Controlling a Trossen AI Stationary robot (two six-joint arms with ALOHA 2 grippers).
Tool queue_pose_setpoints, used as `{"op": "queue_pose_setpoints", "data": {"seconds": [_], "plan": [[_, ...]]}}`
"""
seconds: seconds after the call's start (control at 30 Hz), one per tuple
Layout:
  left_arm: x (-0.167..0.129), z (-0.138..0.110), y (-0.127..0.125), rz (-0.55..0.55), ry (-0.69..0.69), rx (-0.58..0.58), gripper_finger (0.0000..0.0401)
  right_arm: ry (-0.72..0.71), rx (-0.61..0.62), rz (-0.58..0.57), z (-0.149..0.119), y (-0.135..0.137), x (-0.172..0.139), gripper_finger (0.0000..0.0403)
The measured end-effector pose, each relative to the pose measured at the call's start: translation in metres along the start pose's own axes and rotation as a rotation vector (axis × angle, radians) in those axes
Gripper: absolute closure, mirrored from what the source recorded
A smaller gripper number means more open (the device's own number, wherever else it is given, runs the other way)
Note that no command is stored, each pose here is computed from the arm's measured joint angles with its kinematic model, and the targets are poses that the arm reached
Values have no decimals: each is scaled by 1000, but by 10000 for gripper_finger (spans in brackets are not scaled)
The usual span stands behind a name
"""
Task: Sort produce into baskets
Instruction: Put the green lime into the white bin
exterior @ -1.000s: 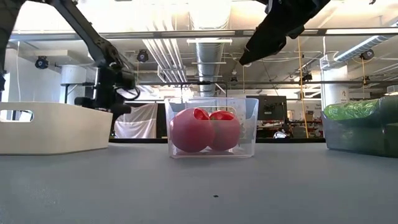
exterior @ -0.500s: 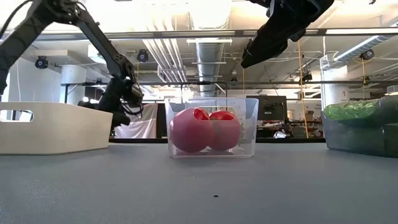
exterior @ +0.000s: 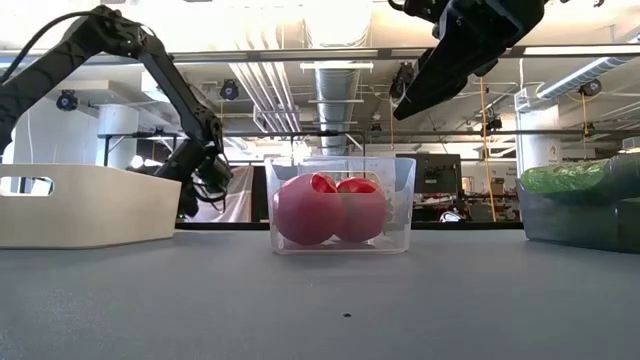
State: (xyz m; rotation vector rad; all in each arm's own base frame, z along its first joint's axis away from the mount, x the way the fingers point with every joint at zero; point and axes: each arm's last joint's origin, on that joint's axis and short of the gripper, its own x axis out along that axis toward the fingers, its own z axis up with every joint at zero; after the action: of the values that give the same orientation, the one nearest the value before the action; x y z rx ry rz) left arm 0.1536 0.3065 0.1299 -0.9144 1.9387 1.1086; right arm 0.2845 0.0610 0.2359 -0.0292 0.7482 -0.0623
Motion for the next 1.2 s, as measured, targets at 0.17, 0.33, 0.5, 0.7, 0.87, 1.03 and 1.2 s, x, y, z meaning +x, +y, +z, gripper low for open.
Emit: {"op": "queue_pose_setpoints", "data": {"seconds": [0.17, 0.33, 0.5, 0.7, 0.87, 1.03, 1.2], "plan": [[-10, -6, 1, 21, -37, 28, 249, 0, -3, 0, 0, 0, 0, 48], [-33, -32, -16, 48, -95, 106, 263, 0, -15, 0, 0, 0, 0, 48], [-61, -83, -45, 103, -164, 248, 253, -5, -24, -1, 1, 0, 0, 48], [-86, -161, -74, 147, -332, 378, 254, -10, -24, 0, 1, 0, 0, 48], [-81, -225, -92, 66, -404, 442, 254, -18, -19, 1, 2, 0, 0, 48], [-48, -260, -104, 36, -318, 493, 254, -41, -11, 4, 4, 0, 0, 48], [-12, -263, -111, 90, -247, 499, 255, -70, -3, 9, 7, 0, 0, 48]]}}
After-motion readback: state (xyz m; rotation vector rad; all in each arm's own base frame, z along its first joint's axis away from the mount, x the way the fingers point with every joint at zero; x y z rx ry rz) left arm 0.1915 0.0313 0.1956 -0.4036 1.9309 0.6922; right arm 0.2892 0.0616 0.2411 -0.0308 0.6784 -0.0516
